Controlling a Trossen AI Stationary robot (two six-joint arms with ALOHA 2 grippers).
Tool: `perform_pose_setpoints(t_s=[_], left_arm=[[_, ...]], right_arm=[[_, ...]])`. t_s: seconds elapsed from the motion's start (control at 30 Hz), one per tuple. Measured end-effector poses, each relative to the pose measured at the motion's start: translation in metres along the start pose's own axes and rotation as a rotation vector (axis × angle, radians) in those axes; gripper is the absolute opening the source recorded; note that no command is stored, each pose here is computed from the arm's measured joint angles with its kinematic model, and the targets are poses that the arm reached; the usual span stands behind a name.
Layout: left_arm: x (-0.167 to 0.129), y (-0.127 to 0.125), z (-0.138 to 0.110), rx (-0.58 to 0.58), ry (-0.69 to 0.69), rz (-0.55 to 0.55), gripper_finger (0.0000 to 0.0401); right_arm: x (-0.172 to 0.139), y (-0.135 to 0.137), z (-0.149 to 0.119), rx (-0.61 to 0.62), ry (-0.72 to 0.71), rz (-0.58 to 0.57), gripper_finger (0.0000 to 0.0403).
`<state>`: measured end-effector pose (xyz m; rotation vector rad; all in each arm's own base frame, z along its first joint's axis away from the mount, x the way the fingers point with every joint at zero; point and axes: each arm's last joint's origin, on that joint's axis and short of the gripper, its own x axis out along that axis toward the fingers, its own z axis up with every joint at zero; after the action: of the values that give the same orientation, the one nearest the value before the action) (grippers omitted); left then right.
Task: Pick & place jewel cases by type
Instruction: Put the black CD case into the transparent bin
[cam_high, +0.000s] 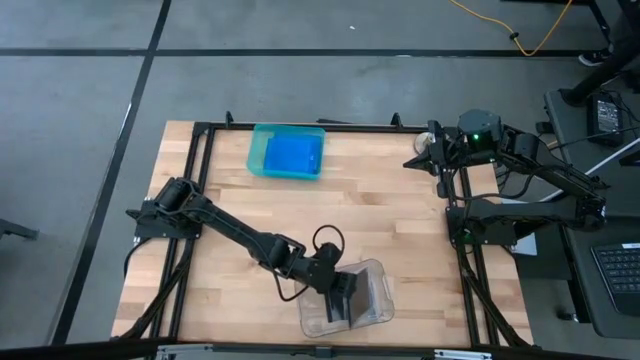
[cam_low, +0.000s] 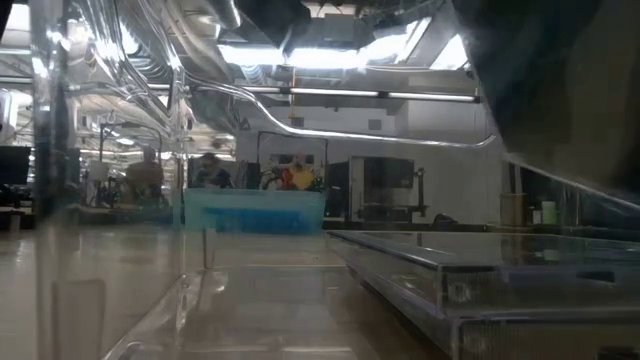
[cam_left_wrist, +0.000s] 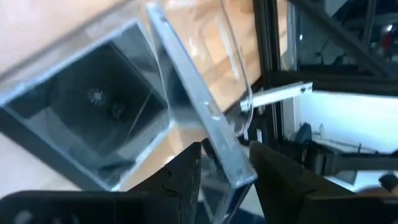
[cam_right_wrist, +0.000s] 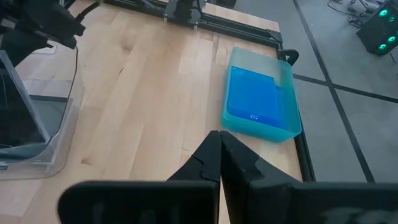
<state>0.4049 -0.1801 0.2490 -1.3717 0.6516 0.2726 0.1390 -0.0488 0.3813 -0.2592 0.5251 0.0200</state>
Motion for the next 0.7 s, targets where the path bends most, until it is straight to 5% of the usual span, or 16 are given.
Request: perform_pose_setpoints(t_s=[0.43,0.7], left_arm=[[-0.010,-0.004,-0.005,-0.126,0.207,0.025,0.0136],[-0.022,0.009,-0.008,-0.116,0.224,0.198,0.0136]], right_arm=[[0.000,0.000,-0.001,-0.043,0.008,0.004,0.0006],[-0.004,0.003,-0.004,-0.036,0.028,0.019,0.0006]])
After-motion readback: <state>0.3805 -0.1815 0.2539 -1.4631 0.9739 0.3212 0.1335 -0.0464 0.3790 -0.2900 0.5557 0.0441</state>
